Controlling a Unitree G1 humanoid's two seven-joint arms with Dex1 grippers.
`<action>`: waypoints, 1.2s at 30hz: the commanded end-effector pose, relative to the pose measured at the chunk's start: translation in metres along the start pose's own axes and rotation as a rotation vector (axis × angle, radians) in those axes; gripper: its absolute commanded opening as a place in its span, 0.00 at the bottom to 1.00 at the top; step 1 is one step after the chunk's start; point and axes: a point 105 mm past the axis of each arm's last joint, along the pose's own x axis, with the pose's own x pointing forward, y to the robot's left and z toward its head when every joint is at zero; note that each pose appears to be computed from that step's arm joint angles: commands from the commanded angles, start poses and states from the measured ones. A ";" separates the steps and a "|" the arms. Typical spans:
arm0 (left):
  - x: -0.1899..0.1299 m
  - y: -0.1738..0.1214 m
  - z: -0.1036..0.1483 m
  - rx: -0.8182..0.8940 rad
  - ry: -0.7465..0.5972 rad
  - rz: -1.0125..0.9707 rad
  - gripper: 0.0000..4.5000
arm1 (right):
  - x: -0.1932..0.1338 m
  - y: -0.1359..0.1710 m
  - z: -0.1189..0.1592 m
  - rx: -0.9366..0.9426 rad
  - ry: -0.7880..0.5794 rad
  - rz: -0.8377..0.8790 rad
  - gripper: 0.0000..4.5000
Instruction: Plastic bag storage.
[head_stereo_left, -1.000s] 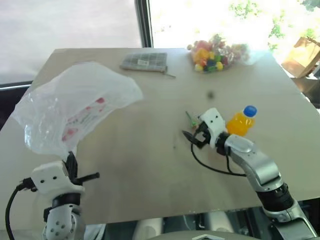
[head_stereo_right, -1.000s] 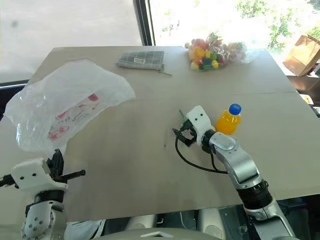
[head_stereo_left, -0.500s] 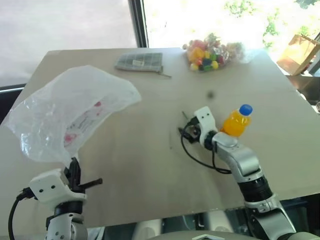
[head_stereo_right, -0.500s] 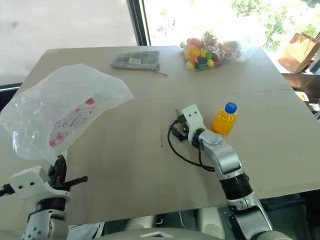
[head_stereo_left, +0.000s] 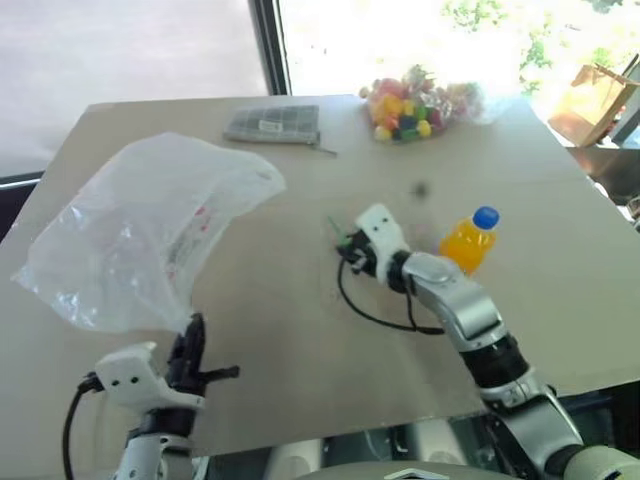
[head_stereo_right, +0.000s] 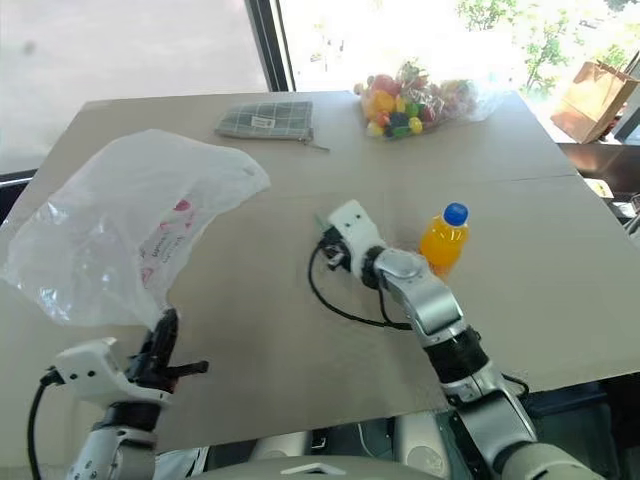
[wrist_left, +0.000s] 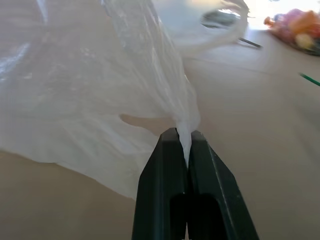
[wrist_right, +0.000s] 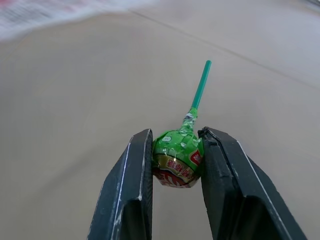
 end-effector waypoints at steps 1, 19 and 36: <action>-0.008 -0.025 0.005 0.025 -0.009 -0.158 0.00 | 0.019 0.037 0.032 -0.035 -0.071 0.204 0.25; -0.034 -0.074 -0.012 -0.123 0.078 -0.399 0.00 | 0.065 0.132 0.108 0.014 -0.305 0.520 0.25; -0.019 -0.069 -0.004 -0.029 0.073 -0.480 0.00 | 0.025 0.090 0.201 0.244 -0.792 0.421 0.25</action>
